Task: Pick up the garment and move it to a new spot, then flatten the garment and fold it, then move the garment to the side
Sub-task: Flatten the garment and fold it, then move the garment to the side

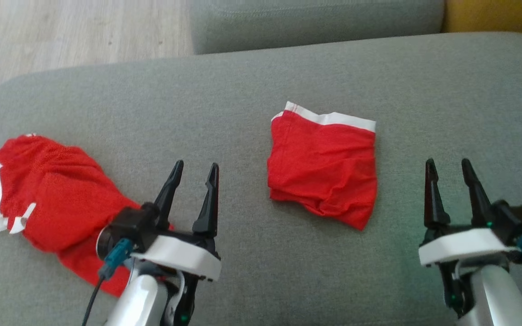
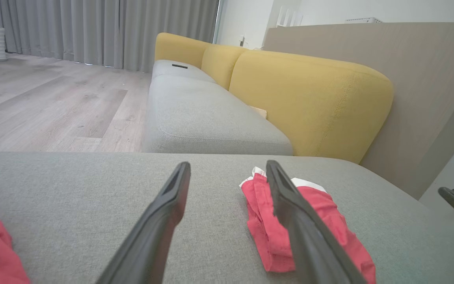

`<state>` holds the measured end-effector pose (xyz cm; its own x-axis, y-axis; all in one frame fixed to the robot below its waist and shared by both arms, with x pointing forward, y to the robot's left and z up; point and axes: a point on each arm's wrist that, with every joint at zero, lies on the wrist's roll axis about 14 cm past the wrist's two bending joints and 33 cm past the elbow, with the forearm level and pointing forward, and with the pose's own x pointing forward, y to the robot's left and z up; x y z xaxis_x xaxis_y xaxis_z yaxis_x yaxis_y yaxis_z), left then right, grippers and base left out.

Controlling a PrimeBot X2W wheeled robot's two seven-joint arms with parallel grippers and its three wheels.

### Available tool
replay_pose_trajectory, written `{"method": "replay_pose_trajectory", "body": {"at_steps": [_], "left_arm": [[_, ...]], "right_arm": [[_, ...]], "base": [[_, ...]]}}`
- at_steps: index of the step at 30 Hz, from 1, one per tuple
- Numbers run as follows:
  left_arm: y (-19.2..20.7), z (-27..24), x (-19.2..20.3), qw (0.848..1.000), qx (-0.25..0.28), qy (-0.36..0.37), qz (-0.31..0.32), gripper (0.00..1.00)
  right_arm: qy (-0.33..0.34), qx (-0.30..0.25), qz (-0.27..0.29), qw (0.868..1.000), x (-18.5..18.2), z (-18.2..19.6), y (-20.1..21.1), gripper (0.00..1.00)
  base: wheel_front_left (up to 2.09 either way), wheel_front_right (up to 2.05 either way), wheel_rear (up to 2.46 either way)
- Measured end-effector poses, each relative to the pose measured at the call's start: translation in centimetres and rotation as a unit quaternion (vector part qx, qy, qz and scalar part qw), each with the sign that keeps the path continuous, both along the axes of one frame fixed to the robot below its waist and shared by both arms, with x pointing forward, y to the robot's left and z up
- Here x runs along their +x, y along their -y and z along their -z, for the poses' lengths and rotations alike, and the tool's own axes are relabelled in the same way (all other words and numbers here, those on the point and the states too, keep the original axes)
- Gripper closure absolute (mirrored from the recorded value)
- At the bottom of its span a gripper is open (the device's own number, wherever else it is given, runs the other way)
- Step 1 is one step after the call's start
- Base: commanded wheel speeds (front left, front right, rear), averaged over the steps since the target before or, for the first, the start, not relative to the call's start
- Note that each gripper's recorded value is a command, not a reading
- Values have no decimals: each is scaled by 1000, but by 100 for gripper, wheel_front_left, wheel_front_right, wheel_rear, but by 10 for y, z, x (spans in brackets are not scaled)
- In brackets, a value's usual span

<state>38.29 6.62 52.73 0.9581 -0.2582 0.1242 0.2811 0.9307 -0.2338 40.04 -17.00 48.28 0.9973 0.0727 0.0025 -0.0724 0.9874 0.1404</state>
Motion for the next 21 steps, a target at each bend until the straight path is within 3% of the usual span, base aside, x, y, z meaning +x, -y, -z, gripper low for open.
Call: {"method": "replay_pose_trajectory", "body": {"at_steps": [13, 21], "left_arm": [[-1, 9, -11, 1000, 1, -14, -2, 0], [-3, 20, -10, 1000, 2, -30, -4, 0]], "right_arm": [[-12, 10, 9, 1000, -16, 7, 5, 0], [-100, 13, -22, 995, -8, 46, -15, 0]], "base": [[0, 0, 0], [0, 0, 0]]}}
